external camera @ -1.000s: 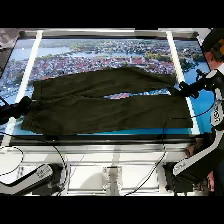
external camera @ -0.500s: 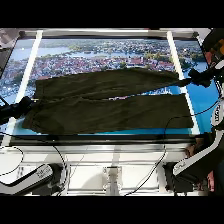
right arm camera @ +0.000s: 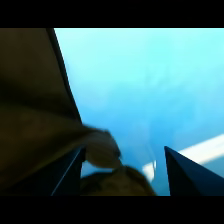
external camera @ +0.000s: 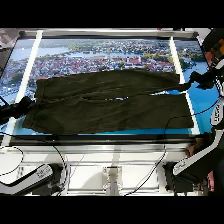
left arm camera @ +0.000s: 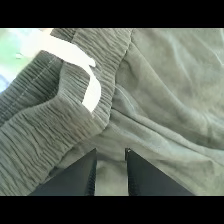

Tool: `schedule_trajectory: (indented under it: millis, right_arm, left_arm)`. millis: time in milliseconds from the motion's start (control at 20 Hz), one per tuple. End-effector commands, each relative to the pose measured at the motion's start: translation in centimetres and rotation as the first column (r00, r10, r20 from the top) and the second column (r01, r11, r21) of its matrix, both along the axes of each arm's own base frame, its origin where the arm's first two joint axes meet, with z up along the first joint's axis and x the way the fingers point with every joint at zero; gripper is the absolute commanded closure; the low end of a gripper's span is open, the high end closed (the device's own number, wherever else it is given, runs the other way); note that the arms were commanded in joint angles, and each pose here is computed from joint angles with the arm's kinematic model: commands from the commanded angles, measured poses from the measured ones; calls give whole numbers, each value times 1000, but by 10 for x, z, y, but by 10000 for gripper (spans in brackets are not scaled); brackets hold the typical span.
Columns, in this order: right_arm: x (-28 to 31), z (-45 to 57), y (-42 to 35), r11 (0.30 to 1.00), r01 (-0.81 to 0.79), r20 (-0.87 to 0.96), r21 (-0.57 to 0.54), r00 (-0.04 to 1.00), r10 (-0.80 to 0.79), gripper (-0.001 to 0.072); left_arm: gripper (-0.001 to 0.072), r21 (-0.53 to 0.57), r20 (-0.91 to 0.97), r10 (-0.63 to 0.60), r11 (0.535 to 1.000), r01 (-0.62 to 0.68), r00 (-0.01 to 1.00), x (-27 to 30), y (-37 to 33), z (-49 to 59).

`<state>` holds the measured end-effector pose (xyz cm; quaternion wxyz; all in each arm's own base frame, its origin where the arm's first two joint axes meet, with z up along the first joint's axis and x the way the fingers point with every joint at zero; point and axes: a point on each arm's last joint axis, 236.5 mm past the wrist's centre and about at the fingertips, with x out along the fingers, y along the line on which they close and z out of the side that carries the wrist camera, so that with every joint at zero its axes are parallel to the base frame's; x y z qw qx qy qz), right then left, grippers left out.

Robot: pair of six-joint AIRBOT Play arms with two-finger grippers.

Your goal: Fold the clothes and pants, and hang the long-sleeved shirts on hangers.

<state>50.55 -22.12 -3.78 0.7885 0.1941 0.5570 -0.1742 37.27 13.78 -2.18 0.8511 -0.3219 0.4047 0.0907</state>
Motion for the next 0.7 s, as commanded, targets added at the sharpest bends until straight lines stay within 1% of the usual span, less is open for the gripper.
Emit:
schedule_trajectory:
  millis: [0, 100, 150, 250, 300, 350, 450, 550, 650]
  right_arm:
    - [23, 26, -9, 999, 30, 107, -31, 994, -27, 169]
    - [40, 51, -16, 995, 102, 204, -6, 974, -99, 169]
    - [46, 61, -19, 989, 142, 252, 40, 957, -147, 170]
    - [56, 67, -4, 967, 141, 302, 212, 932, -202, 171]
    - [57, 60, 9, 953, 95, 291, 289, 939, -182, 172]
    - [53, 46, 26, 933, 37, 260, 359, 956, -138, 191]
    - [39, 11, 48, 882, -12, 172, 471, 982, -79, 212]
    - [37, -16, 58, 839, -3, 127, 544, 989, -79, 212]
    - [45, -31, 54, 835, 17, 136, 551, 985, -110, 212]
  left_arm:
    - [487, 28, 17, 28, 999, -28, 999, 3, 10, 2]
    - [485, 36, 22, 35, 999, -36, 999, 4, 12, 2]
    - [484, 36, 22, 35, 999, -36, 999, 4, 12, 2]
    - [484, 35, 23, 35, 999, -36, 999, 4, 12, 2]
    - [484, 35, 22, 34, 999, -35, 999, 4, 12, 2]
    - [484, 35, 22, 34, 999, -35, 999, 4, 12, 2]
    - [484, 30, 19, 30, 999, -30, 999, 4, 10, 2]
    - [484, 18, 11, 18, 1000, -18, 1000, 2, 6, 1]
    - [484, -2, -2, -1, 1000, 1, 1000, 0, -1, -1]
